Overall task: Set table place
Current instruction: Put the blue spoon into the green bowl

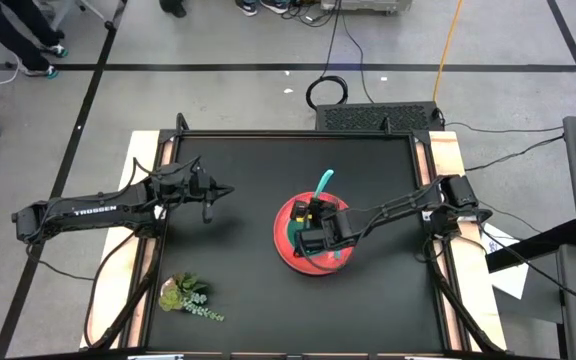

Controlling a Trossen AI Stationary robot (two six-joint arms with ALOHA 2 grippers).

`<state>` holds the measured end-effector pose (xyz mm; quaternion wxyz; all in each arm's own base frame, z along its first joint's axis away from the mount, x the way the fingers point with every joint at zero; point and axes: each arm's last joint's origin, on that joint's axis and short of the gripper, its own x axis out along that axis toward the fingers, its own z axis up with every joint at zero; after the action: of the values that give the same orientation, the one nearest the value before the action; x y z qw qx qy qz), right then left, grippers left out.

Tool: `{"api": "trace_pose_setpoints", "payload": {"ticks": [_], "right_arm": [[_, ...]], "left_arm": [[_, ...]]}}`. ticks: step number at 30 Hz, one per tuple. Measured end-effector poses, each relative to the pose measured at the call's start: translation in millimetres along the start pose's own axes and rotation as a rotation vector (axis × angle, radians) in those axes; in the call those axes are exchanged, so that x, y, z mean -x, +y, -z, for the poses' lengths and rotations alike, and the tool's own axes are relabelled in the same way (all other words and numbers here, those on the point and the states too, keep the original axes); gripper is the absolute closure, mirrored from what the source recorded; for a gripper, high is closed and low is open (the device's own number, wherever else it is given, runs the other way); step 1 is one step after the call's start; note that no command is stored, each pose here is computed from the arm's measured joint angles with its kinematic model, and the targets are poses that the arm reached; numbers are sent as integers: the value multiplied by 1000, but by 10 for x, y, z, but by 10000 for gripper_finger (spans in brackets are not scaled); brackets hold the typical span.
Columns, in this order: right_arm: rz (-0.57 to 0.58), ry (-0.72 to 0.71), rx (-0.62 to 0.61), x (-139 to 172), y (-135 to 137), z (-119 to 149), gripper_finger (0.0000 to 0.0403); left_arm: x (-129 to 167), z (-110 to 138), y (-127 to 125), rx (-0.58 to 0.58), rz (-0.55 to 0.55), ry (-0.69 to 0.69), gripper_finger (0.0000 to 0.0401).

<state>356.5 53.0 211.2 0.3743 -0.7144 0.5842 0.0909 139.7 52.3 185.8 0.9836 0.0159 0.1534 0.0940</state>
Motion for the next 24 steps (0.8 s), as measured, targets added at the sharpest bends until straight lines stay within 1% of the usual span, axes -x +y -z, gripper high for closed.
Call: {"api": "trace_pose_setpoints", "payload": {"ticks": [12,16,18,21,24], "right_arm": [[33,-36,58,172,36,-125,387],[33,-99,63,192,54,-184,387],[52,-105,91,175,85,-239,387],[74,-77,143,123,145,-298,387],[64,-59,220,63,235,-337,387]], "left_arm": [[0,0,0,19,0,0,387],[0,0,0,23,0,0,386],[0,0,0,27,0,0,386],[0,0,0,43,0,0,386],[0,0,-1,52,1,0,386]]}}
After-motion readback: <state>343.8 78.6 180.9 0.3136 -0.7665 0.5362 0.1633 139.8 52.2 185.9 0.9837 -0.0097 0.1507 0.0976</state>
